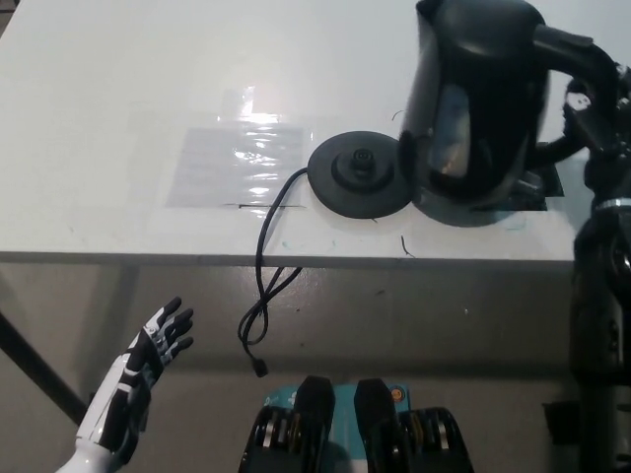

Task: A kettle and its base are kept separately on the desk infront of the robot and the robot uses its right hand to lift the kettle by its handle and places it on its base to align it correctly.

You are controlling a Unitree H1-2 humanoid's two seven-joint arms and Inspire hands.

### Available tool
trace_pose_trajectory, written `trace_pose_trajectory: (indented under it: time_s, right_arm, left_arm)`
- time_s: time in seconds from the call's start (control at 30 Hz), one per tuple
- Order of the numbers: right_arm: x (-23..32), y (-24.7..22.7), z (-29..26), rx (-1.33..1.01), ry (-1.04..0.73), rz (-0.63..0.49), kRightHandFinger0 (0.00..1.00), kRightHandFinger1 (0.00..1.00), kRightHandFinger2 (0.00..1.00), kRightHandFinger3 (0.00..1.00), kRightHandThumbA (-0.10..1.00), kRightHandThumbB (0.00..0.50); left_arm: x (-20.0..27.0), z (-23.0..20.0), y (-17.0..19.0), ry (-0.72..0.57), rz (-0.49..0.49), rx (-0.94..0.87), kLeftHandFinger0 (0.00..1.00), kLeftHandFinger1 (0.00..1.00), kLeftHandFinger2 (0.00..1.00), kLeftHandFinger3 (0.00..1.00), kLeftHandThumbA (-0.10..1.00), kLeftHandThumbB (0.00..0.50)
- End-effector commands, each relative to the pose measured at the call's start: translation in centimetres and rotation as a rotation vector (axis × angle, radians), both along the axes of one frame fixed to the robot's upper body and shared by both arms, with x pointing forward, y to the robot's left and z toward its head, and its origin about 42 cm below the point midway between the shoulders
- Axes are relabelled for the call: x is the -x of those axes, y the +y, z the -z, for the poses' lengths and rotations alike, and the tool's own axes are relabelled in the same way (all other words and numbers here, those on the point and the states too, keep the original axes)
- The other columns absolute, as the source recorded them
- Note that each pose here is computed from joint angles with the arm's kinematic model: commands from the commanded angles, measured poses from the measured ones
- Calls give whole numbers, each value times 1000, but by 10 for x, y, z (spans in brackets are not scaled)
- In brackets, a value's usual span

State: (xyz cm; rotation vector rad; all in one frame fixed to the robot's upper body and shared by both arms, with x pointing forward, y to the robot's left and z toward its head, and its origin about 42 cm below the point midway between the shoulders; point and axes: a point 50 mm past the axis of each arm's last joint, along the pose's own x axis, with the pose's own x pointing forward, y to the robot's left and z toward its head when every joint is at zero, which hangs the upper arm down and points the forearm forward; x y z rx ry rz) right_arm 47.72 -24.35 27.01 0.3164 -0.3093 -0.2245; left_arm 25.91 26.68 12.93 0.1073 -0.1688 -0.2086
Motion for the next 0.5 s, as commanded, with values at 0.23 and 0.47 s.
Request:
trace_pose_trajectory:
  time_s: [0.23,0.47]
  right_arm:
    - [-20,55,-96,16,-259,-57,0,156,499,53,-100,124]
    - [-34,73,-97,29,-210,-63,0,87,392,76,-100,123]
  left_arm:
    - [2,-8,1,-43,29,-27,1000,1000,1000,1000,1000,0]
    - [3,-7,0,-38,29,-29,1000,1000,1000,1000,1000,0]
